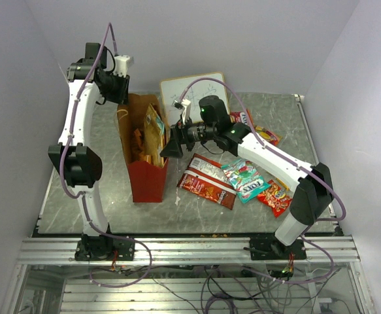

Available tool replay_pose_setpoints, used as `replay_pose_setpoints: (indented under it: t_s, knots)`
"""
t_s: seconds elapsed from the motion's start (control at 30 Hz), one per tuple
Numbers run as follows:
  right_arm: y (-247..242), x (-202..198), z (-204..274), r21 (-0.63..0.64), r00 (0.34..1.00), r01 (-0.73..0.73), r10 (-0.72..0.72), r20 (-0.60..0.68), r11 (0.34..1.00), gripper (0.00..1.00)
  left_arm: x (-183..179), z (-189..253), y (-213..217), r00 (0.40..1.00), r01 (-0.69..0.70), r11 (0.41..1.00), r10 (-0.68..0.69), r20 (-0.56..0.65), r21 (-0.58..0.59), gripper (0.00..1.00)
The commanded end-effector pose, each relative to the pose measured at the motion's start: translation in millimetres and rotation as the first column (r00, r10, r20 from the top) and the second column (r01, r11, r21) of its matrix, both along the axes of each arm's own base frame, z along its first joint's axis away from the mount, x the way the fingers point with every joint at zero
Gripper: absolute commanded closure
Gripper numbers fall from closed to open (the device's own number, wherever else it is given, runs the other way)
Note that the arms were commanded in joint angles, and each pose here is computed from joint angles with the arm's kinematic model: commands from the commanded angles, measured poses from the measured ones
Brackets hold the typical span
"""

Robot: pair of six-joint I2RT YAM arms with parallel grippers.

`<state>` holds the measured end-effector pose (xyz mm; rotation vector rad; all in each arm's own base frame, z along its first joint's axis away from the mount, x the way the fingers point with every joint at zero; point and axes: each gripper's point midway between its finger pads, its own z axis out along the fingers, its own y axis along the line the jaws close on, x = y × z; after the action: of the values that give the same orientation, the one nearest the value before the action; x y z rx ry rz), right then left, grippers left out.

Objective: Place the snacks into the paper bag
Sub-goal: Adjust the paper bag at the center of the board.

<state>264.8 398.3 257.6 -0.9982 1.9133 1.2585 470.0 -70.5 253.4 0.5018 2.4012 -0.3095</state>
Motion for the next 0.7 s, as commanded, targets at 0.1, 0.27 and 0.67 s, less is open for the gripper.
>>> replay_pose_setpoints:
  t_s: [0.1, 0.27, 0.67]
  knots:
    - [2, -5, 13, 0.044, 0.999, -0.031, 0.030, 0.022, 0.999, 0.23, 2, 111, 17, 0.924, -0.127, 0.992, 0.125, 0.362, -0.018, 0.32]
    - [2, 0, 10, 0.033, 1.000, -0.012, 0.011, 0.024, 0.999, 0.23, -28, 155, 46, 0.824, -0.290, 0.957, 0.264, 0.501, -0.028, 0.12]
    - [0, 10, 14, 0.020, 0.999, 0.013, -0.014, 0.051, 1.000, 0.23, -149, 94, 21, 0.905, -0.165, 0.983, 0.183, 0.384, -0.080, 0.00]
